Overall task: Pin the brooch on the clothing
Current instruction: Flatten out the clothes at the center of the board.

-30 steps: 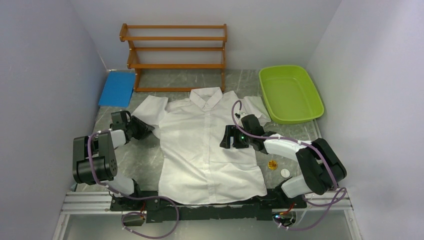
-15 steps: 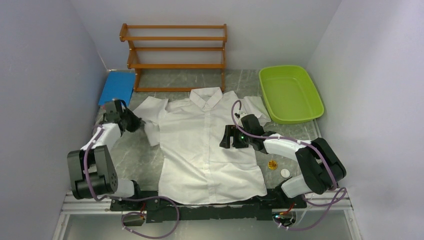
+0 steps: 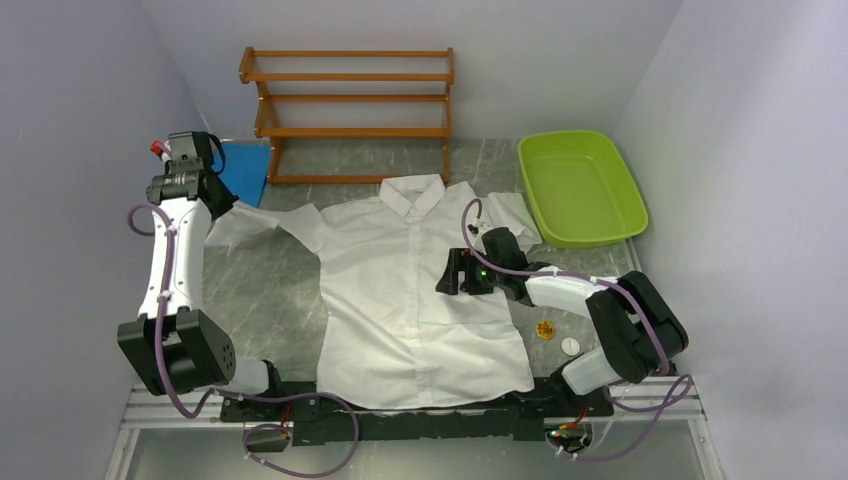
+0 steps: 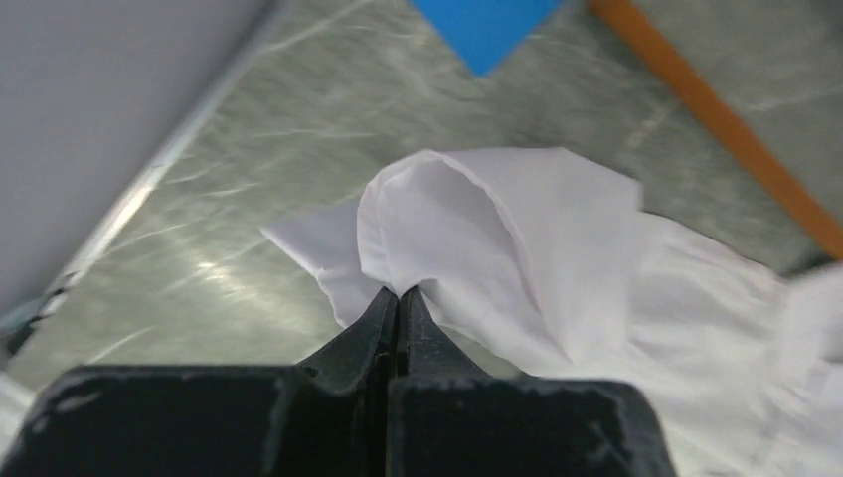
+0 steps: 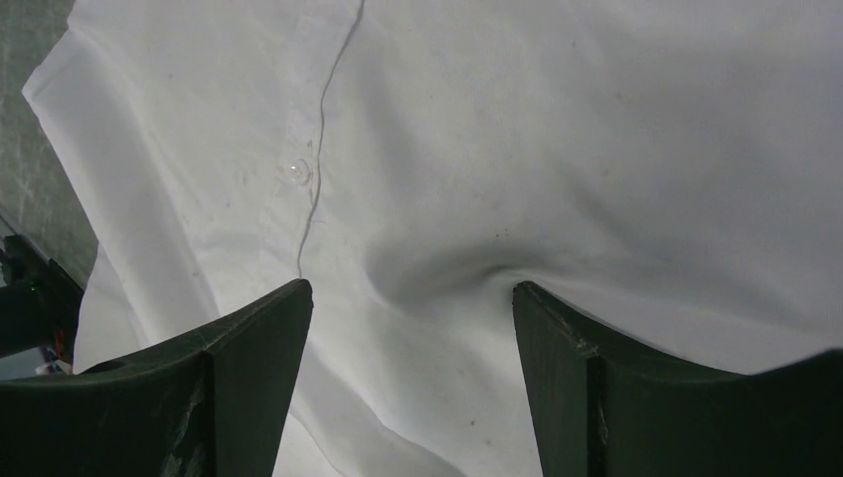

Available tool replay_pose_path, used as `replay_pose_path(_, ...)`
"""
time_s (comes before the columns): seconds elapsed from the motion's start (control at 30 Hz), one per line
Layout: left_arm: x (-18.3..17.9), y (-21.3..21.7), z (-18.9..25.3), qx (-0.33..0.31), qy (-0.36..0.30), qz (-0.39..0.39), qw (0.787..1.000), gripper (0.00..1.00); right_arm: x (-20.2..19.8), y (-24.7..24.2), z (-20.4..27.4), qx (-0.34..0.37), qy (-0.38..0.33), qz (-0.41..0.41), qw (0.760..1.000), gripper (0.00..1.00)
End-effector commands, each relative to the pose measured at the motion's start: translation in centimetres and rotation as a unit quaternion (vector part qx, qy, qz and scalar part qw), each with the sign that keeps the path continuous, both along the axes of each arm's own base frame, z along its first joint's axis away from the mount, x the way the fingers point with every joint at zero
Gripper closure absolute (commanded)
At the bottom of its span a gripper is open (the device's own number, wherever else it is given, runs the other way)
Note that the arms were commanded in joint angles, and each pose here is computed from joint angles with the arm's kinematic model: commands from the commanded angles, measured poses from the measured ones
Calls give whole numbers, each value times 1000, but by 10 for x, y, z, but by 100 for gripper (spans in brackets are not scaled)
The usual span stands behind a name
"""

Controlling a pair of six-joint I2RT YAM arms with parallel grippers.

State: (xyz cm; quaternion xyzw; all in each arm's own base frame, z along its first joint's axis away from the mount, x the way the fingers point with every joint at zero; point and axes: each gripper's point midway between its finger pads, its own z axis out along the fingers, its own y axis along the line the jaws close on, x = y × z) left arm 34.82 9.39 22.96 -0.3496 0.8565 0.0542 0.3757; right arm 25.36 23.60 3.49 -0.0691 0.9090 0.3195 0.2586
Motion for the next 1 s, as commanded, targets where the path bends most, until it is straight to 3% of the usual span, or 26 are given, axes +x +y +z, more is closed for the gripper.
replay_pose_path(0.0, -49, 47, -3, 125, 131, 62, 982, 97, -16, -6, -13, -15, 35, 7, 999, 22)
replay_pose_path(0.17, -69, 72, 8, 204, 174, 104, 958, 97, -16, -7, -9, -17, 32, 8, 999, 22)
replay_pose_path(0.23, -74, 70, 16, 216, 169, 116, 955, 88, -15, -6, -6, -15, 30, 7, 999, 22)
replay_pose_path(0.33, -66, 51, 25, 209, 131, 83, 965, 41, -12, -7, 3, -13, 21, 2, 1000, 22)
replay_pose_path(0.47, -51, 6, 28, 186, 80, -13, 979, 7, -7, -10, 19, -8, 5, -10, 1000, 21)
replay_pose_path(0.57, -46, -35, 21, 160, 58, -86, 982, 5, 1, -17, 34, -5, -7, -21, 1000, 21)
replay_pose_path(0.7, -40, -95, 0, 77, 38, -189, 978, 5, 15, -36, 55, -6, -32, -47, 998, 20)
replay_pose_path(0.97, -41, -223, -38, -66, -14, -363, 929, 7, 32, -95, 70, -31, -55, -128, 990, 20)
